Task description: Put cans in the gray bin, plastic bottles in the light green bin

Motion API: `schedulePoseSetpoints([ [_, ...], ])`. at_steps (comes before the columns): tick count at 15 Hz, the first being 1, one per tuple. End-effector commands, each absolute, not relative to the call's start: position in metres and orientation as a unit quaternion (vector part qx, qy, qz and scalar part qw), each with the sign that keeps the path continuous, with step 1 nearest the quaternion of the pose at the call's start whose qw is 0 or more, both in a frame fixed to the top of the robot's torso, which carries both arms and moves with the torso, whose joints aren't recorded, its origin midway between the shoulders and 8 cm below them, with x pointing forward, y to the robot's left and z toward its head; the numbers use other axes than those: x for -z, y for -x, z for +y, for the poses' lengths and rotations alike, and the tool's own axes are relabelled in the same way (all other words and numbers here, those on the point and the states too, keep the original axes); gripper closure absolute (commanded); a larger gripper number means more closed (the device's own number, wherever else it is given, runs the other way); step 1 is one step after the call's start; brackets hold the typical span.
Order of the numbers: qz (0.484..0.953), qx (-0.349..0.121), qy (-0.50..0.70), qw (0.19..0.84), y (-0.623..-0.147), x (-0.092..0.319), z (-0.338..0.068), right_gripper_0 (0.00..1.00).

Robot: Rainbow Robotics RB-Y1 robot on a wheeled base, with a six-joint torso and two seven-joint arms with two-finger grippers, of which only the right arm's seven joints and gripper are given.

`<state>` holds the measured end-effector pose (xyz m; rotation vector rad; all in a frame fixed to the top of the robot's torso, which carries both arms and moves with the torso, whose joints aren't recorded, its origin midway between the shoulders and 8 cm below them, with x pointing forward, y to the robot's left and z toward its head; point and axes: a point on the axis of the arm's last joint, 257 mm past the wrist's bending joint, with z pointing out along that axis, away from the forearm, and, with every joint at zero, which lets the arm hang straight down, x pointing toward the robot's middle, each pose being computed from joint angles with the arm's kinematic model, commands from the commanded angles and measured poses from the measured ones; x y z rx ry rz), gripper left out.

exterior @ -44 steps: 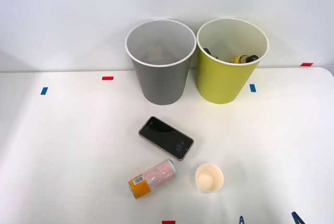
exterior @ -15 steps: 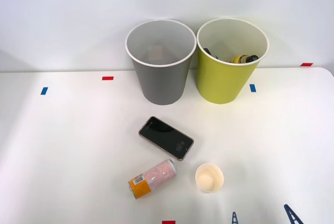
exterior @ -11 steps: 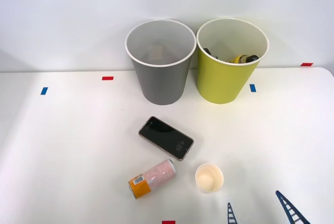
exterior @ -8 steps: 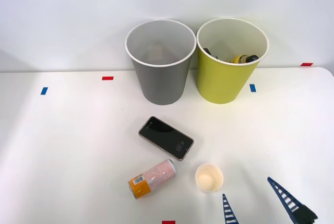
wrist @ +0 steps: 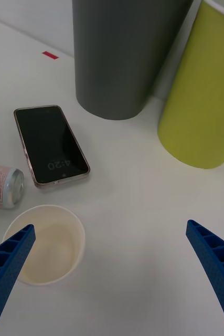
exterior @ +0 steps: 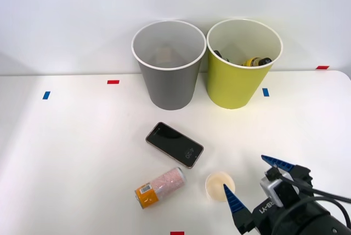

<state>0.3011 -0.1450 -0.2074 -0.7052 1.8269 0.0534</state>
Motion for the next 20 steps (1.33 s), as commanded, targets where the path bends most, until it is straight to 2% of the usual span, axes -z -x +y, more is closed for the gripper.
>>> schedulePoseSetpoints([
  [1,0.791,0.007,0.377,0.482,-0.328,0.207,-0.141,0.00],
  [3,0.785,0.006,0.428,0.448,-0.336,0.200,-0.129,0.00],
  [6,0.752,0.017,0.508,0.419,-0.334,0.193,-0.110,0.00],
  [9,0.728,0.033,0.549,0.411,-0.336,0.187,-0.107,0.00],
  [12,0.719,0.019,0.572,0.395,-0.329,0.185,-0.104,0.00],
  [15,0.709,0.036,0.600,0.370,-0.328,0.184,-0.109,0.00],
  [17,0.673,0.052,0.648,0.351,-0.325,0.180,-0.104,0.00],
  [20,0.584,0.053,0.740,0.331,-0.310,0.169,-0.082,0.00],
])
